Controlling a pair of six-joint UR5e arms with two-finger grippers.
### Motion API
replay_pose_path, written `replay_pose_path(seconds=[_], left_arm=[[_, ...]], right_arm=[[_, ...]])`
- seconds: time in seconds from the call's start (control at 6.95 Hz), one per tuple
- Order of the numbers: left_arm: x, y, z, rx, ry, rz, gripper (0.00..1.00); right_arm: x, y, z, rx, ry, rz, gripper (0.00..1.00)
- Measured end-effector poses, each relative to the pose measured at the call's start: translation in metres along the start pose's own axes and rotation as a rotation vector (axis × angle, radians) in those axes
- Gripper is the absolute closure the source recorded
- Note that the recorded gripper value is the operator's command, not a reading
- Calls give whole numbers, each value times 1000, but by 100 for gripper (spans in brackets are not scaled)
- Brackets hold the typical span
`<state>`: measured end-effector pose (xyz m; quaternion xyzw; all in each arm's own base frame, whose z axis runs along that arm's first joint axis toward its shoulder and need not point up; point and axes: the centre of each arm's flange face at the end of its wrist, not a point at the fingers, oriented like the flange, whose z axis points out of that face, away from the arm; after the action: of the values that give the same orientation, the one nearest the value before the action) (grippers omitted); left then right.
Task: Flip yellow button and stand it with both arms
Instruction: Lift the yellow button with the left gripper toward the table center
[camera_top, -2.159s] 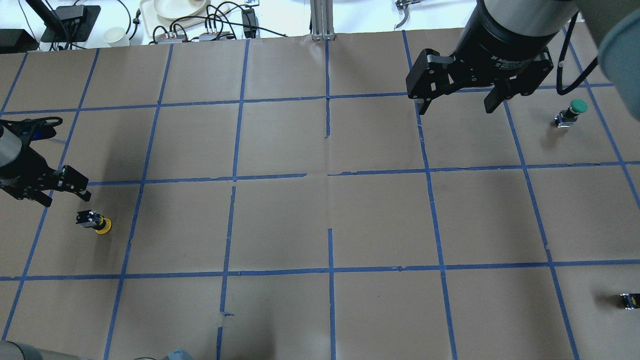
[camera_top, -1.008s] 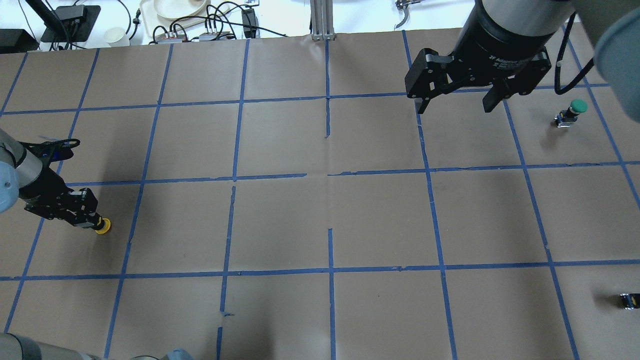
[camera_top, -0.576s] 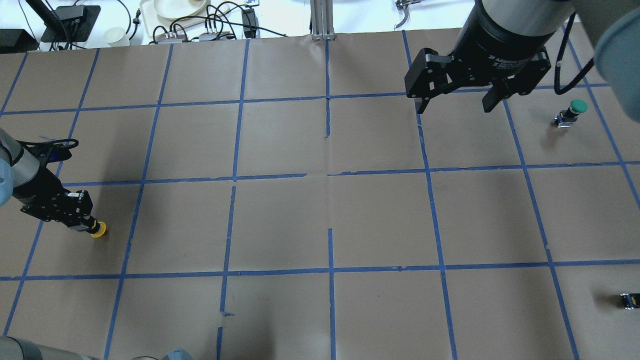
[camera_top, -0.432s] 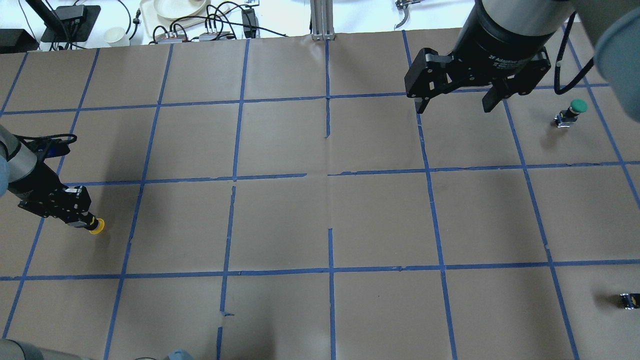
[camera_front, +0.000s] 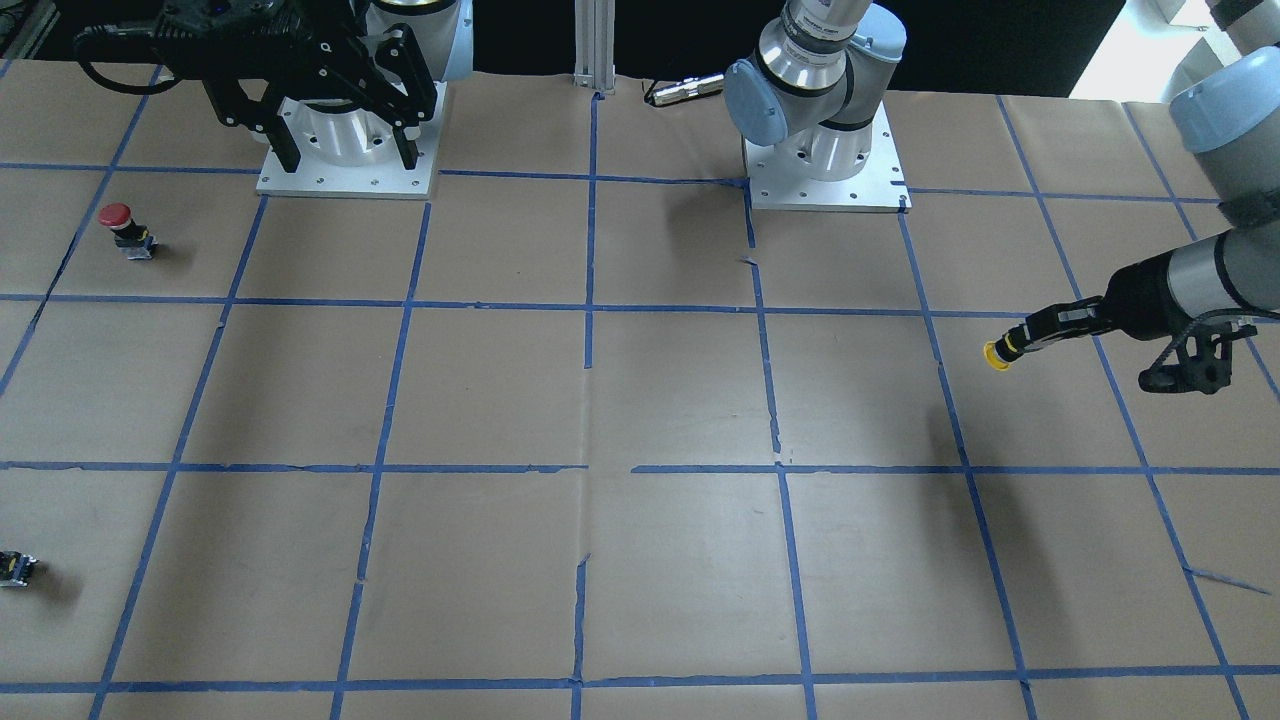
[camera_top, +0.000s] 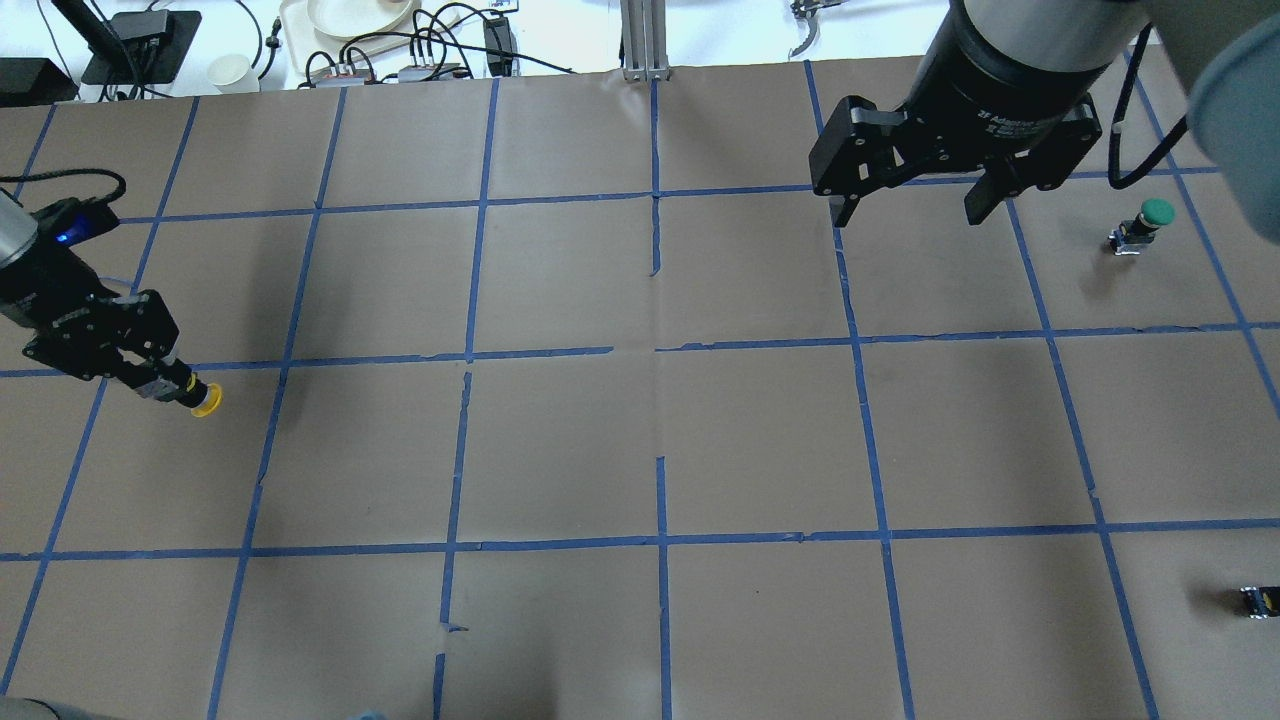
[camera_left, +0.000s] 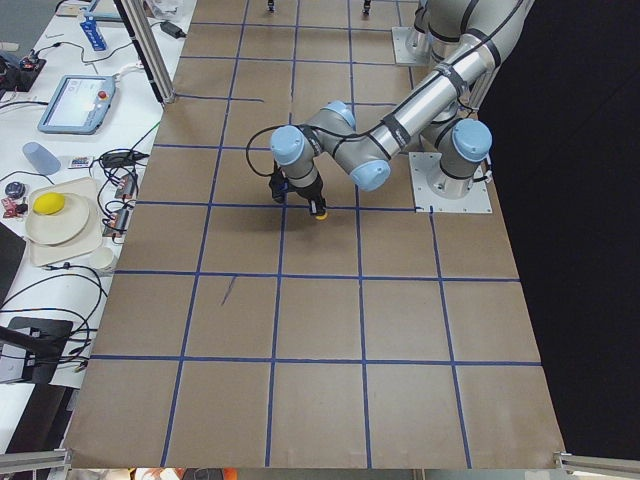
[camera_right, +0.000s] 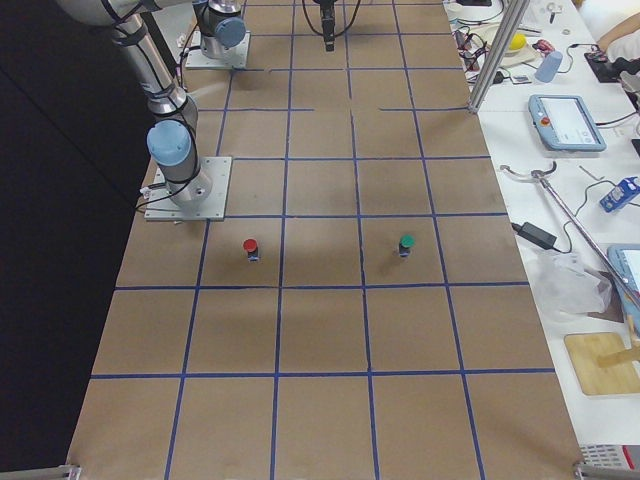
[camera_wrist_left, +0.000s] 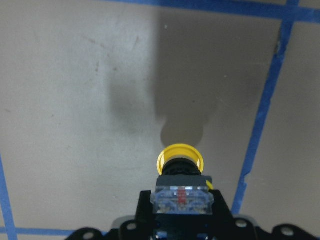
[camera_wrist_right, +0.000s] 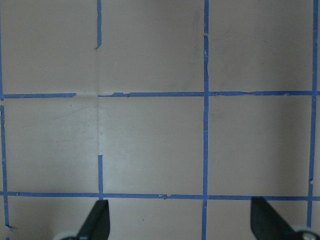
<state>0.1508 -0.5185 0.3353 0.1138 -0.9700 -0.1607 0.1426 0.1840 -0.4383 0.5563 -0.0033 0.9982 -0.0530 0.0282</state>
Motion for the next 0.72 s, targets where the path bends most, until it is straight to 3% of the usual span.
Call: replay_pose_path(seconds=[0.43, 0.72], left_arm=[[128, 8, -10, -146, 508, -130, 99], [204, 21, 0, -243, 794, -197, 99]], right_arm=[[0, 0, 0, 1, -1, 0, 0], [0, -3, 2, -5, -32, 9, 1]])
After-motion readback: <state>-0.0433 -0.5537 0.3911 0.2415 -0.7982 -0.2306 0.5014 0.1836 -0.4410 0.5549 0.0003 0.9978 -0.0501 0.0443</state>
